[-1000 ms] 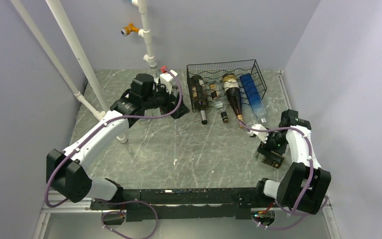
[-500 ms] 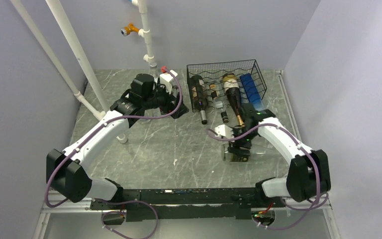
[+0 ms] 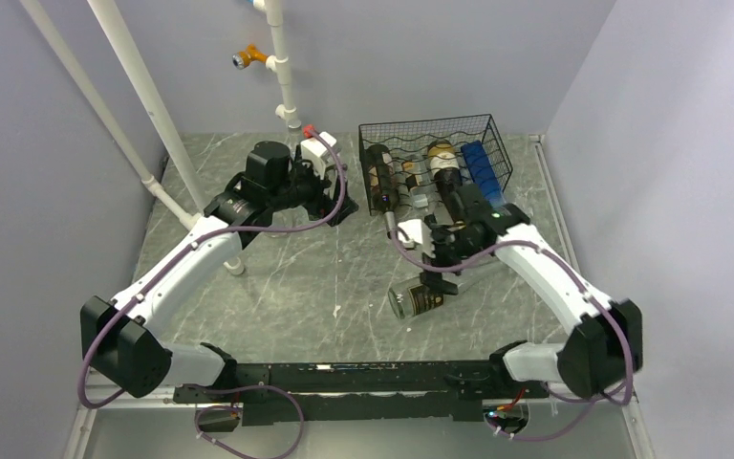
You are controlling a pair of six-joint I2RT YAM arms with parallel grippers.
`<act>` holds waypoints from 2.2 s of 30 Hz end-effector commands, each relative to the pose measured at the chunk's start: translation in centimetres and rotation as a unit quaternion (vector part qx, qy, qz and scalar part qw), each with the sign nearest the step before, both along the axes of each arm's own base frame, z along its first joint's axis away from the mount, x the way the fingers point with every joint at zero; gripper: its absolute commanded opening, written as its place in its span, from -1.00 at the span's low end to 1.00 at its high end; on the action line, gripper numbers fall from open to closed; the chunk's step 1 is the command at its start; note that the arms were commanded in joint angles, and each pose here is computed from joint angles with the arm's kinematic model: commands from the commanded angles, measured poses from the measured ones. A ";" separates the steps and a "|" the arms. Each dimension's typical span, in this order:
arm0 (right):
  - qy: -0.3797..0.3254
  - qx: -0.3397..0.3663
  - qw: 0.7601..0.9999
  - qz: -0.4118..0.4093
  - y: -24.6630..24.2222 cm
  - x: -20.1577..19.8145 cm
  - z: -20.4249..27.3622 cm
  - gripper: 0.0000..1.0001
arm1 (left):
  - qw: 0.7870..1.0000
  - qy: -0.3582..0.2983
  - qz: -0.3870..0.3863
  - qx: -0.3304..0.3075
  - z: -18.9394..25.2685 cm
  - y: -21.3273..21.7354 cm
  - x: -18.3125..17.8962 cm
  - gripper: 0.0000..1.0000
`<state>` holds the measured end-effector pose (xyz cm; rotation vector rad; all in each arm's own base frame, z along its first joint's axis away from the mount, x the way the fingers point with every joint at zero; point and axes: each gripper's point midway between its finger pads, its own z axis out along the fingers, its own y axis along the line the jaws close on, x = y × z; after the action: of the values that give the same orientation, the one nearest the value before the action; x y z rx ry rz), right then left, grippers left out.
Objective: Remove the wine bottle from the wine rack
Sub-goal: Move the wine bottle to the center of the board, then pick up the wine bottle from the center of the board.
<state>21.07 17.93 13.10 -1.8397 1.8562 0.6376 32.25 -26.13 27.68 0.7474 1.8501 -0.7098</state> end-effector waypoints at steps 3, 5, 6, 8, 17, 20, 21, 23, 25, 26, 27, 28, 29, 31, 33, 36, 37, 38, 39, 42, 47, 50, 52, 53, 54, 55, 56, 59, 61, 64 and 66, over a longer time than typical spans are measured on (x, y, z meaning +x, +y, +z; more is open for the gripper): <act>-0.053 0.038 0.998 0.022 -5.3 -1.3 -0.2 0.99 | 0.999 -0.018 -0.032 -0.012 1.0 -1.1 -0.2 0.99; -0.082 0.029 0.996 0.020 -7.7 -0.4 -1.1 0.99 | 0.999 -0.014 -0.042 -0.013 0.8 -1.5 -0.4 0.99; -0.091 0.014 0.996 0.010 -9.3 0.3 -1.8 0.99 | 0.999 -0.012 -0.046 -0.014 0.7 -1.6 -0.5 0.99; -0.091 -0.013 0.996 0.007 -11.6 1.1 -2.9 0.99 | 0.999 -0.010 -0.052 -0.014 0.6 -1.8 -0.8 0.99; -0.069 -0.033 0.997 0.033 -16.2 3.7 -5.6 0.98 | 0.997 -0.027 -0.077 -0.004 0.7 -2.5 -1.4 0.99; -0.079 -0.064 0.994 0.040 -17.4 4.4 -7.4 0.97 | 0.996 -0.028 -0.081 -0.005 0.7 -2.6 -1.6 0.99; -0.083 -0.073 0.993 0.042 -17.8 4.6 -7.9 0.96 | 0.996 -0.029 -0.083 -0.006 0.8 -2.6 -1.6 0.99; -0.080 -0.086 0.992 0.047 -18.3 4.8 -8.7 0.93 | 0.996 -0.030 -0.085 -0.005 0.8 -2.6 -1.7 0.99; -0.073 -0.094 0.991 0.054 -18.6 4.9 -9.3 0.85 | 0.996 -0.030 -0.087 -0.004 0.7 -2.7 -1.8 0.99; -0.073 -0.098 0.991 0.058 -18.8 4.9 -9.5 0.79 | 0.996 -0.031 -0.087 -0.003 0.7 -2.7 -1.8 0.99; -0.074 -0.100 0.990 0.062 -18.8 4.8 -9.6 0.74 | 0.996 -0.031 -0.088 -0.002 0.6 -2.7 -1.8 0.99; -0.075 -0.102 0.990 0.067 -18.9 4.6 -9.7 0.69 | 0.996 -0.030 -0.088 -0.002 0.6 -2.7 -1.8 0.99; -0.077 -0.102 0.989 0.074 -18.8 4.4 -9.8 0.64 | 0.996 -0.031 -0.089 -0.002 0.6 -2.8 -1.9 0.99; -0.081 -0.100 0.988 0.086 -18.6 3.9 -9.9 0.54 | 0.995 -0.030 -0.091 -0.003 0.6 -2.9 -1.9 0.99; -0.081 -0.097 0.987 0.099 -18.4 3.3 -10.1 0.45 | 0.995 -0.028 -0.092 -0.002 0.5 -3.0 -2.0 0.99; -0.085 -0.099 0.986 0.108 -18.4 2.9 -10.2 0.26 | 0.995 -0.028 -0.092 0.003 0.2 -3.0 -1.9 0.99; -0.086 -0.099 0.985 0.109 -18.3 2.8 -10.2 0.20 | 0.995 -0.027 -0.093 0.004 0.1 -3.1 -1.9 0.99; -0.086 -0.100 0.985 0.110 -18.3 2.6 -10.1 0.11 | 0.995 -0.026 -0.094 0.005 0.0 -3.1 -2.0 0.99; -0.086 -0.099 0.985 0.114 -18.3 2.4 -9.9 -0.01 | 0.995 -0.026 -0.095 0.006 -0.1 -3.2 -2.0 0.99; -0.087 -0.102 0.984 0.120 -18.3 2.0 -8.7 -0.53 | 0.994 -0.024 -0.103 0.010 -0.4 -3.5 -2.2 0.99; -0.136 -0.121 0.974 0.137 -18.3 1.4 -5.6 -1.00 | 0.990 -0.014 -0.144 0.000 -0.7 -4.7 -3.5 0.99; -0.169 -0.121 0.968 0.142 -17.8 1.0 -2.9 -1.00 | 0.983 0.000 -0.185 -0.018 -0.7 -5.7 -4.8 0.99; -0.191 -0.122 0.963 0.145 -17.4 0.8 -0.9 -1.00 | 0.975 0.010 -0.216 -0.040 -0.3 -6.4 -5.8 0.99; -0.204 -0.124 0.960 0.147 -17.2 0.8 0.2 -1.00 | 0.971 0.015 -0.233 -0.050 -0.2 -6.7 -6.4 0.99; -0.216 -0.126 0.957 0.150 -17.1 0.8 1.1 -1.00 | 0.966 0.022 -0.250 -0.061 0.0 -7.0 -6.9 0.99; -0.228 -0.128 0.953 0.155 -16.9 0.7 2.1 -1.00 | 0.962 0.032 -0.262 -0.072 0.1 -7.3 -7.4 0.99; -0.239 -0.130 0.949 0.161 -16.7 0.7 3.0 -1.00 | 0.958 0.044 -0.271 -0.083 0.3 -7.6 -7.7 0.99; -0.270 -0.131 0.937 0.180 -15.7 0.5 5.6 -1.00 | 0.944 0.067 -0.302 -0.109 0.5 -8.3 -8.6 0.99; -0.288 -0.129 0.929 0.192 -15.1 0.6 7.2 -1.00 | 0.934 0.079 -0.327 -0.122 0.3 -8.8 -9.3 0.99; -0.315 -0.126 0.918 0.207 -14.1 0.8 9.4 -1.00 | 0.925 0.072 -0.350 -0.131 0.0 -9.6 -10.0 0.99; -0.325 -0.119 0.912 0.218 -13.4 0.8 10.2 -1.00 | 0.921 0.061 -0.360 -0.138 -0.2 -10.3 -10.4 0.99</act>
<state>21.81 1.22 19.18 -2.2813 1.4126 -0.0741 23.83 -34.97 26.20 1.1482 1.6674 -1.3722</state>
